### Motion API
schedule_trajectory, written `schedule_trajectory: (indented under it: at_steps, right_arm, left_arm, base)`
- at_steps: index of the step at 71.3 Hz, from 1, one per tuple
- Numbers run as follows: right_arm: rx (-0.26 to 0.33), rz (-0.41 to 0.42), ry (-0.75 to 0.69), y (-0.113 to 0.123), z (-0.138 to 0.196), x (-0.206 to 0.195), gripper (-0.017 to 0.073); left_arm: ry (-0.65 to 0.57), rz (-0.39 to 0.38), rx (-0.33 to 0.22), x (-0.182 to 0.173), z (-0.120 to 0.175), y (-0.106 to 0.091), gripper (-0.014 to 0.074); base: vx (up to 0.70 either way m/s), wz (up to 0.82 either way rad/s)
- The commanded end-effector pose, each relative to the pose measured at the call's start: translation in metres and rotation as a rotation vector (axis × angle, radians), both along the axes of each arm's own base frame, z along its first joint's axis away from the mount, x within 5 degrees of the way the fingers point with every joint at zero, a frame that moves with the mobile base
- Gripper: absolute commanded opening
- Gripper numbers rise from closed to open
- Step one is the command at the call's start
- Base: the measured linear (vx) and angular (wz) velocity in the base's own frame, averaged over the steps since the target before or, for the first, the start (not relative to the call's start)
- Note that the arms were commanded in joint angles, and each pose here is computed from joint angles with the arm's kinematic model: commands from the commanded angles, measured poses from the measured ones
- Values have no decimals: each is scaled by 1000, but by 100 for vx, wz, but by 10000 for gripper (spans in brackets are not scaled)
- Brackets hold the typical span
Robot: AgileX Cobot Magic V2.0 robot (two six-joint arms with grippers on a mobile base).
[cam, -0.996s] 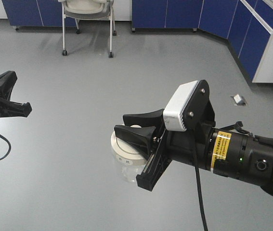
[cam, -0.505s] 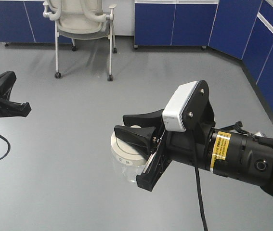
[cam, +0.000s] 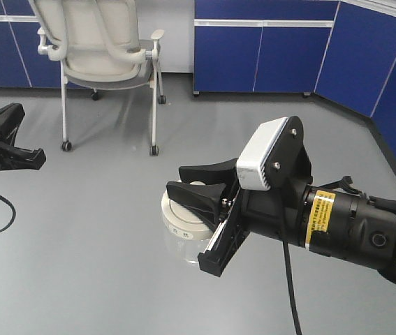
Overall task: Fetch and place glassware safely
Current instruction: 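Drive the base across the lab holding the jar in the right gripper, then approach the black countertop with the jar held in the right gripper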
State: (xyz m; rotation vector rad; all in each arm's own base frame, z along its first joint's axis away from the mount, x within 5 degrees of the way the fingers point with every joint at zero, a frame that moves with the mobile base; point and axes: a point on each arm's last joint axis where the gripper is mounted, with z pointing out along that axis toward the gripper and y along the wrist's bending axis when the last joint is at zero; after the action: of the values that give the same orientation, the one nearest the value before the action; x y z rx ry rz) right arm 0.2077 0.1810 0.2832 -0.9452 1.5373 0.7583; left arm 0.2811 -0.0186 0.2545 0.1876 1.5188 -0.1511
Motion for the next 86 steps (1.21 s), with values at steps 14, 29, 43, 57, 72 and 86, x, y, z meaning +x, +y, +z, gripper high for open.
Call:
schedule_trajectory:
  at_steps: [14, 29, 43, 57, 72, 86]
  right_arm:
    - [98, 29, -57, 0, 23, -4, 0]
    - [100, 31, -57, 1, 24, -4, 0]
    - [98, 28, -57, 0, 23, -4, 0]
    - [98, 28, -57, 0, 23, -4, 0]
    - [98, 28, -57, 0, 23, -4, 0]
    - [98, 28, -57, 0, 23, -4, 0]
  left_arm:
    - [-114, -5, -29, -2, 20, 0, 3]
    - [-114, -5, -29, -2, 20, 0, 3]
    - [-114, -5, -29, -2, 20, 0, 3]
    - [-114, -5, -29, -2, 20, 0, 3]
    - [-114, -5, -29, -2, 20, 0, 3]
    - [-114, -5, -29, -2, 20, 0, 3]
  base:
    - [69, -1]
    - [64, 0]
    - [59, -2]
    - [50, -2]
    - [40, -8]
    - [32, -31]
